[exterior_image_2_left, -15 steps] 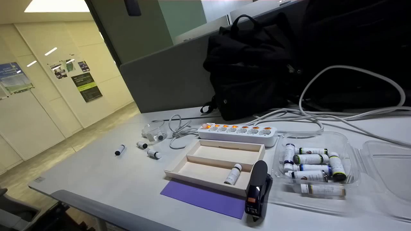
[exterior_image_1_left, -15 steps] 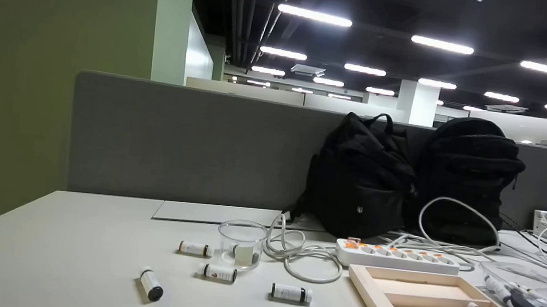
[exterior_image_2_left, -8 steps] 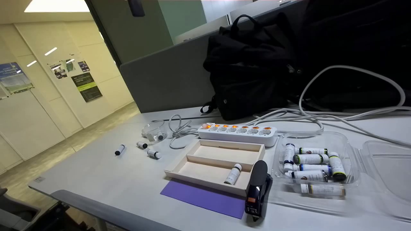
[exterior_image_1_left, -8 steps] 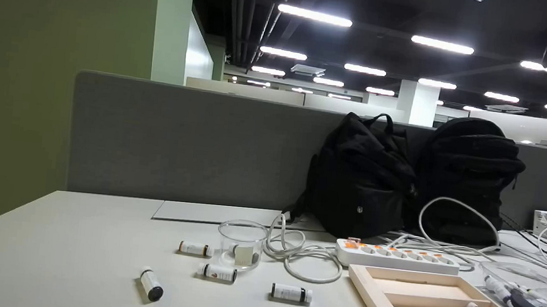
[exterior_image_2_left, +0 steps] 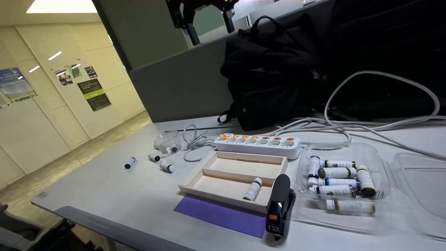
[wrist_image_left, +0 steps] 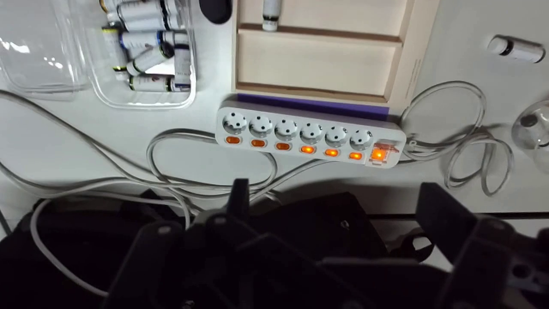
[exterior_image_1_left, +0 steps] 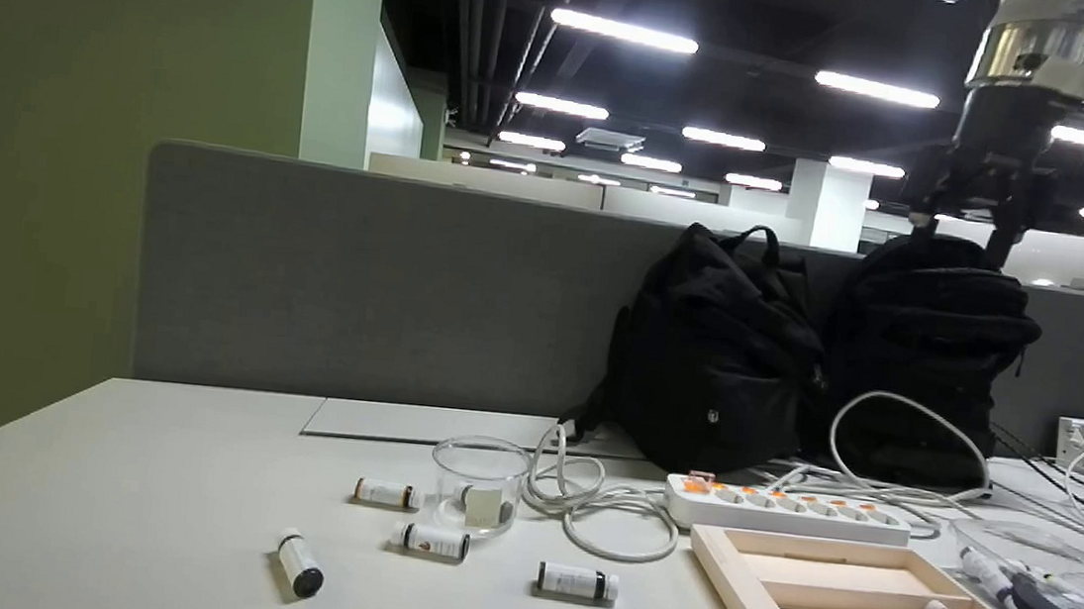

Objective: Press the power button third from the right.

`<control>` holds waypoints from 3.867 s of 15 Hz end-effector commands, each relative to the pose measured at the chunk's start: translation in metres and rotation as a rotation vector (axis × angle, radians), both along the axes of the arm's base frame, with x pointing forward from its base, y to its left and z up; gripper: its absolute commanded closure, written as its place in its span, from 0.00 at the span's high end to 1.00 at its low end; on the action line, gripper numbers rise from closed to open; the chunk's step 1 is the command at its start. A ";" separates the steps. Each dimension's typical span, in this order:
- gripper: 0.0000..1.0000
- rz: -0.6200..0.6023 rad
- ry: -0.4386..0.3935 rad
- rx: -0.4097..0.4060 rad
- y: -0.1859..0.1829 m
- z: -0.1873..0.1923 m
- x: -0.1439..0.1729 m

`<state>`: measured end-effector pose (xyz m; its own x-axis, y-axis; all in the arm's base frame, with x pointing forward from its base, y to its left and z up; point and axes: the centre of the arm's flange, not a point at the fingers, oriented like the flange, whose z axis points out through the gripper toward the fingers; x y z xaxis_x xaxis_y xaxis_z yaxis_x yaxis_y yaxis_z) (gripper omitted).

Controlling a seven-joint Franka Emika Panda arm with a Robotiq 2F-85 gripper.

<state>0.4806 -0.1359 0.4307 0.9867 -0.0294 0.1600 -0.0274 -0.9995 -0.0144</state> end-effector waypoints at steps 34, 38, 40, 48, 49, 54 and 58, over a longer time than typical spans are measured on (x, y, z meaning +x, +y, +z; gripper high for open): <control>0.00 0.005 0.143 -0.127 0.019 -0.243 0.175; 0.00 0.012 0.170 -0.145 0.008 -0.263 0.171; 0.00 0.014 0.176 -0.138 0.007 -0.270 0.170; 0.00 0.014 0.155 -0.162 0.005 -0.295 0.173; 0.00 0.019 0.150 -0.163 0.006 -0.297 0.174; 0.00 0.033 0.135 -0.174 0.009 -0.310 0.175; 0.00 0.037 0.140 -0.181 0.011 -0.319 0.173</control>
<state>0.6466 -0.1243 0.1155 0.9991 0.0396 0.0134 0.0373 -0.9894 0.1407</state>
